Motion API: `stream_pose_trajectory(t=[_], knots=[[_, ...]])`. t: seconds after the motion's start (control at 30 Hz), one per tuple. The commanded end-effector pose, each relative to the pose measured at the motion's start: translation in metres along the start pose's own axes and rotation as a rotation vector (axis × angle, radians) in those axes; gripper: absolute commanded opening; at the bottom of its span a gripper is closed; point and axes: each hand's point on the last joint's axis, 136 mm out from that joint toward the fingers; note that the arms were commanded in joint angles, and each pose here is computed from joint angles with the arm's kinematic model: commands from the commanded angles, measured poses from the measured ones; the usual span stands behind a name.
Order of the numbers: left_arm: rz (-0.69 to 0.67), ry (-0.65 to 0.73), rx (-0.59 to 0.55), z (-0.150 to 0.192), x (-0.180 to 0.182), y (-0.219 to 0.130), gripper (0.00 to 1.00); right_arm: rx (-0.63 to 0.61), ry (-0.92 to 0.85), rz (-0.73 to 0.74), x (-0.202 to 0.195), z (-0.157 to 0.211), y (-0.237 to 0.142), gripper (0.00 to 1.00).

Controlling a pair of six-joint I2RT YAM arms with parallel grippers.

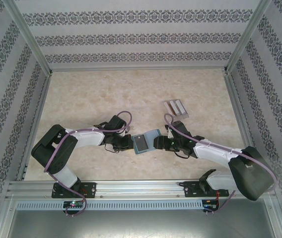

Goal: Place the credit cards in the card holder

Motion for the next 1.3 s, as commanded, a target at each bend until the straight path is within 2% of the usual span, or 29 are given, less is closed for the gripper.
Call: stream_pose_trajectory(t=[0.0, 0.37, 0.6, 0.83, 1.27], knots=[[-0.007, 0.018, 0.026, 0.008, 0.001, 0.004, 0.11, -0.031, -0.042, -0.084, 0.024, -0.019, -0.002, 0.60], [-0.020, 0.028, 0.021, 0.006, 0.000, 0.001, 0.11, 0.008, -0.068, -0.098, 0.034, -0.020, 0.007, 0.51], [-0.022, 0.036, 0.022, 0.005, -0.002, 0.000, 0.12, -0.008, -0.028, 0.017, 0.009, -0.017, 0.001, 0.60], [-0.023, 0.038, 0.030, 0.005, -0.002, 0.002, 0.12, -0.043, -0.044, 0.069, -0.003, -0.022, -0.011, 0.61], [-0.021, 0.029, 0.029, 0.006, 0.000, 0.004, 0.12, -0.001, -0.056, -0.043, 0.015, -0.026, 0.005, 0.60]])
Point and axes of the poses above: each hand's point on the last joint's axis, 136 mm out from that joint toward the fingers, its own y axis out along the fingers, its own x axis along the line the jaws close on, z = x × y, and after that the axes turned 3 degrees about -y, right-handed
